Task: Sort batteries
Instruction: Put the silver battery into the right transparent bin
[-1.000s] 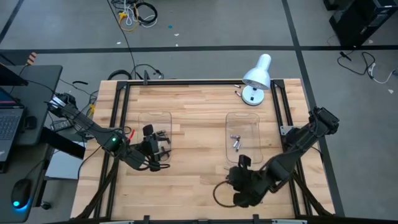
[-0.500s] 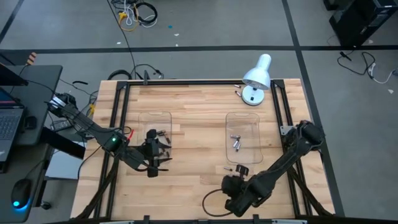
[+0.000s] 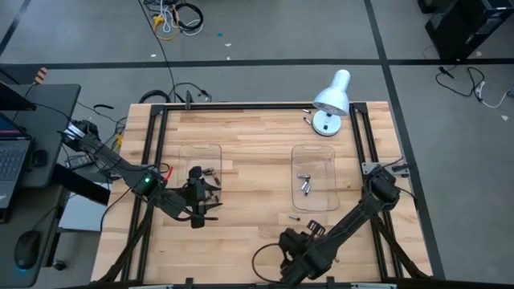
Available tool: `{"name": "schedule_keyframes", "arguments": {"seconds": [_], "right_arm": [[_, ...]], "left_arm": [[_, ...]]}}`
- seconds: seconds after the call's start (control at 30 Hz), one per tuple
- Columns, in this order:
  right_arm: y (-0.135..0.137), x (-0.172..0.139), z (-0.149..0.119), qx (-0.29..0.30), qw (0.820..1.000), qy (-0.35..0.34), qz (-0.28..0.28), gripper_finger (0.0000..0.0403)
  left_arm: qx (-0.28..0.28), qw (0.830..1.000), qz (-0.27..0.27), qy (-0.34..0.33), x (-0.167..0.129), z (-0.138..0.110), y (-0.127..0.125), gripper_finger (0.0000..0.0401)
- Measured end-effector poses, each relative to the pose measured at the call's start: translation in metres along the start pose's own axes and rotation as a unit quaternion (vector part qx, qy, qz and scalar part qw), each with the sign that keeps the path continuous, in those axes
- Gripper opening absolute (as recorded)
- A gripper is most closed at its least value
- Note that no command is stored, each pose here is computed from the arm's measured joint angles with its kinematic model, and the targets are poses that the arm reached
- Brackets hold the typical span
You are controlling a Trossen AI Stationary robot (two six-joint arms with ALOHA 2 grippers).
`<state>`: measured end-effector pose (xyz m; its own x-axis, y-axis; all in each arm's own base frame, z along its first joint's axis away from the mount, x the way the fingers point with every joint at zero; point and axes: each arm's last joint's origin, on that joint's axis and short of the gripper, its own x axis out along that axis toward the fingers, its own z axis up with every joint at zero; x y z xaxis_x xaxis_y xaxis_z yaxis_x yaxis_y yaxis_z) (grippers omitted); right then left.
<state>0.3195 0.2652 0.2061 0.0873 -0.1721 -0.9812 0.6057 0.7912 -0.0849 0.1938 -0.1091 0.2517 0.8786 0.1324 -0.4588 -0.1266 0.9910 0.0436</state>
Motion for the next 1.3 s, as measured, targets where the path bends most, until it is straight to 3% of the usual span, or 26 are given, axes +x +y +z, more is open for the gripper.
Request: {"name": "schedule_keyframes", "arguments": {"seconds": [0.3,0.67,0.87,1.3], "right_arm": [[-0.004,0.004,0.021,0.058,0.998,0.015,-0.004,0.0095],[-0.012,0.009,0.044,0.064,0.998,-0.011,-0.019,0.0095],[-0.010,0.012,0.039,0.082,0.996,-0.011,-0.024,0.0095],[0.004,0.058,0.028,0.095,0.992,0.017,-0.081,0.0095]], "left_arm": [[0.002,1.000,0.002,0.000,0.000,0.000,0.000,0.0223],[0.016,1.000,0.003,0.000,0.000,0.000,0.000,0.0223],[0.016,1.000,0.003,0.000,0.000,0.000,0.000,0.0223],[0.018,1.000,0.021,-0.005,0.000,0.000,0.001,0.0223]]}}
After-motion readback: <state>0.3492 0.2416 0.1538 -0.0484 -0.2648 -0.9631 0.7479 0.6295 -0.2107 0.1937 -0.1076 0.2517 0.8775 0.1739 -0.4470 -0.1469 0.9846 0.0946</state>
